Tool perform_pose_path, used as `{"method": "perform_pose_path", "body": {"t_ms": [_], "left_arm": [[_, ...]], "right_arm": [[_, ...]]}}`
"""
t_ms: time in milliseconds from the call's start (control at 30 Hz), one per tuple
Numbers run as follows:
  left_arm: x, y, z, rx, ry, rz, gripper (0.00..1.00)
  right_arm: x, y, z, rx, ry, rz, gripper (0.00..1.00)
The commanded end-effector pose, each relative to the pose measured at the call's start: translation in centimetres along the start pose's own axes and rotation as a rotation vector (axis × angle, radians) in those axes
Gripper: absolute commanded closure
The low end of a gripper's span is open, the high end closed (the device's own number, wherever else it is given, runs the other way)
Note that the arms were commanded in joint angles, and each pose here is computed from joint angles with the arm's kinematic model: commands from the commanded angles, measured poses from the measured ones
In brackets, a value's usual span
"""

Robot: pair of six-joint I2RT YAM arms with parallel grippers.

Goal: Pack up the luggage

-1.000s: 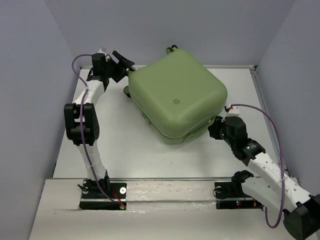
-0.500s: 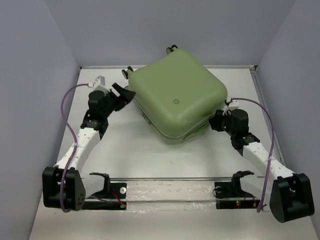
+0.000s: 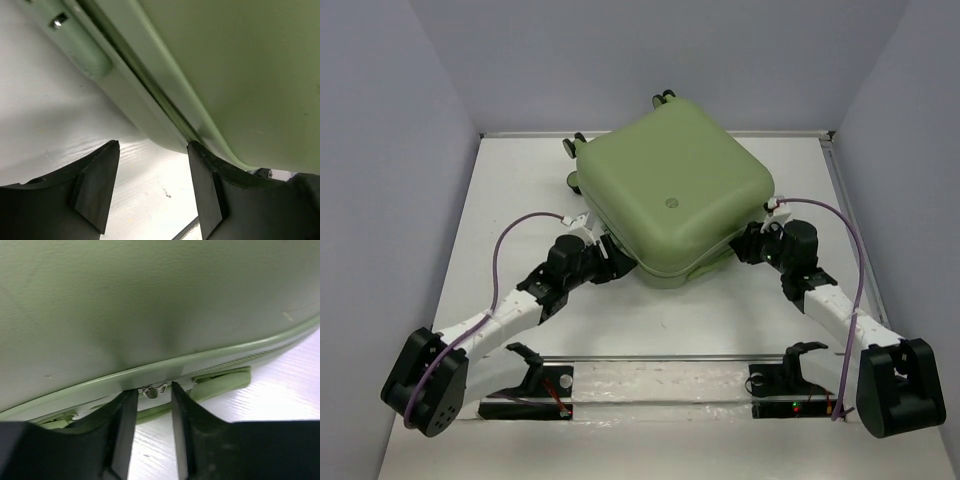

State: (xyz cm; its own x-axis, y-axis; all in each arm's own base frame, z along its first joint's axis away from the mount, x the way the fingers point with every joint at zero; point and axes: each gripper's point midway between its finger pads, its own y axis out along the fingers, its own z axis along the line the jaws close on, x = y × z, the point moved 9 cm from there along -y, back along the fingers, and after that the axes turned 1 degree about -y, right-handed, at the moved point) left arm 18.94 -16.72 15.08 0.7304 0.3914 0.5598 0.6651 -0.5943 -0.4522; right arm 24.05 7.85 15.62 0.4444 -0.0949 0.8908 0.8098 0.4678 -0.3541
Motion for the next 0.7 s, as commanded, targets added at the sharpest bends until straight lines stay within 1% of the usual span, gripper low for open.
{"method": "perform_pose_path", "body": {"t_ms": [0, 33, 100, 133, 267, 333, 367, 400, 467, 500, 533, 567, 600, 667], "left_arm": [[1.3, 0.2, -2.8, -0.105, 0.075, -0.089, 0.33], [1.3, 0.3, -2.9, -0.108, 0.079, -0.091, 0.33], [1.5, 0.4, -3.6, -0.136, 0.084, -0.106, 0.34], [1.6, 0.6, -3.7, -0.136, 0.086, -0.109, 0.34], [2.0, 1.4, -4.4, -0.156, 0.086, -0.110, 0.36], [2.5, 1.8, -5.2, -0.181, 0.086, -0.129, 0.37], [2.7, 1.9, -5.5, -0.189, 0.082, -0.138, 0.37], [2.9, 2.0, -5.9, -0.208, 0.074, -0.151, 0.37], [3.0, 2.3, -6.9, -0.234, 0.072, -0.158, 0.38], [2.9, 2.4, -7.3, -0.246, 0.073, -0.156, 0.38], [2.7, 3.0, -7.4, -0.236, 0.072, -0.151, 0.38], [2.6, 3.1, -8.2, -0.254, 0.077, -0.148, 0.38], [2.4, 3.6, -8.4, -0.254, 0.075, -0.143, 0.38], [2.1, 4.1, -8.8, -0.270, 0.069, -0.131, 0.39]], "right_arm": [[1.9, 0.5, 1.4, 0.144, -0.041, -0.139, 0.69], [1.9, 0.7, 1.5, 0.152, -0.025, -0.150, 0.76], [1.2, 0.8, 1.3, 0.144, -0.014, -0.143, 0.83], [1.1, 0.8, 1.4, 0.160, -0.005, -0.141, 0.93], [0.6, 0.1, 2.4, 0.217, 0.059, -0.142, 0.93], [-0.8, -0.6, 2.9, 0.209, 0.103, -0.103, 0.93], [-1.2, -0.9, 2.9, 0.172, 0.114, -0.091, 0.93], [-2.0, -1.8, 3.8, 0.174, 0.133, -0.052, 0.93], [-2.6, -2.6, 4.7, 0.173, 0.162, -0.024, 0.93], [-2.8, -2.8, 5.3, 0.170, 0.166, 0.002, 0.93], [-3.5, -3.6, 7.4, 0.214, 0.155, 0.070, 0.93], [-3.6, -3.7, 7.9, 0.171, 0.142, 0.076, 0.93], [-4.6, -4.3, 9.6, 0.215, 0.123, 0.152, 0.93], [-5.2, -5.0, 11.5, 0.269, 0.106, 0.221, 0.93]]}}
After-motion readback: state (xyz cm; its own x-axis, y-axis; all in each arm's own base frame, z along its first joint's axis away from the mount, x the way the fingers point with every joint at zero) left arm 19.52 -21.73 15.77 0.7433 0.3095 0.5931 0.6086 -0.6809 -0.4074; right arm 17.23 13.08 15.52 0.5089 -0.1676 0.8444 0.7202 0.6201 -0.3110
